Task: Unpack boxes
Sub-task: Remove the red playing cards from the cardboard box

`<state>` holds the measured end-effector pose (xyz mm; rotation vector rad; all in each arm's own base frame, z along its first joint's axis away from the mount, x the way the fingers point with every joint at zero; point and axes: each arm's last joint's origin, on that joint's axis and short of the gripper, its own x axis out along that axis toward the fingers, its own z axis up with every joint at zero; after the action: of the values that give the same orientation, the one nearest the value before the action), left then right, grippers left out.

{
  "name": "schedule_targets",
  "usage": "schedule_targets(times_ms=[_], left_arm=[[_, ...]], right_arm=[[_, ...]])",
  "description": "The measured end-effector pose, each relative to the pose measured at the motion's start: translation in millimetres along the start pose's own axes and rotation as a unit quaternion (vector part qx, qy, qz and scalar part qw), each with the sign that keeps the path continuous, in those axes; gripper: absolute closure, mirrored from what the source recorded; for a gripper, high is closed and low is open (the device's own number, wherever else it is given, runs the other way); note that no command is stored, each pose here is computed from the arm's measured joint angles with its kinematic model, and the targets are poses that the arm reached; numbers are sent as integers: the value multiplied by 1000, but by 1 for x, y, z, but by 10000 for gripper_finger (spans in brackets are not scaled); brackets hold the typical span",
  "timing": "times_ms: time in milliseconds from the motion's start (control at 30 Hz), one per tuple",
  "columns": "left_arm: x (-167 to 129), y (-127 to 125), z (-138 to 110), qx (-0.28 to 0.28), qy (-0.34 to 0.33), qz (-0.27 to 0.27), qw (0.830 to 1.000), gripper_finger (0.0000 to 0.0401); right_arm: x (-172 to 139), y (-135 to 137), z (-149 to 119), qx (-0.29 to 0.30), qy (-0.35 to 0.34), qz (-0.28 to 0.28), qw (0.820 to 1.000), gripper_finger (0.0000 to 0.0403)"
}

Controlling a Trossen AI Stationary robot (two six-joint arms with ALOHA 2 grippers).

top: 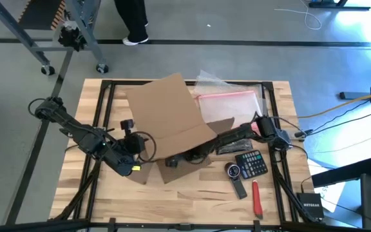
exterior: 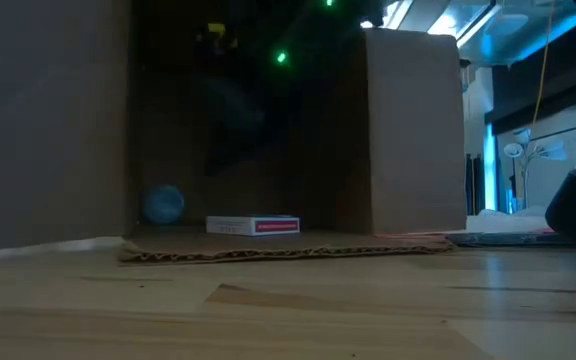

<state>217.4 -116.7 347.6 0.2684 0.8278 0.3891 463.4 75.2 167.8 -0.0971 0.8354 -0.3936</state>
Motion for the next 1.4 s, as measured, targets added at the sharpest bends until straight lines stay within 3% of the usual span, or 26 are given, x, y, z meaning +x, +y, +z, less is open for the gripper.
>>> schedule_targets(times_ms=[167,333,500,667,767,933,1067,1200,1400], left_arm=[[0,-1,1,-5,-3,-1,1000,397],[0,0,1,-7,-2,-1,1000,397],[1,0,1,-11,-2,-1,1000,397],[1,0,2,-10,-3,-1,1000,397],[1,0,2,-9,-3,-1,1000,397],[1,0,2,-10,-3,-1,1000,397],[1,0,2,-11,-3,-1,1000,397],[1,0,2,-7,-3,-2,1000,397],[1,0,1,-1,0,-6,1000,397]], right_arm=[[22,-5,-24,62,44,42,996,214],[13,14,-36,78,67,86,991,214],[-13,51,-49,32,94,156,983,214],[-48,72,-71,-57,146,134,979,214],[-72,76,-76,-72,152,116,979,214],[-116,75,-68,18,136,102,985,214],[-117,72,-70,126,150,66,978,200],[-111,65,-65,225,164,57,959,149],[-100,52,-61,257,172,30,951,73]])
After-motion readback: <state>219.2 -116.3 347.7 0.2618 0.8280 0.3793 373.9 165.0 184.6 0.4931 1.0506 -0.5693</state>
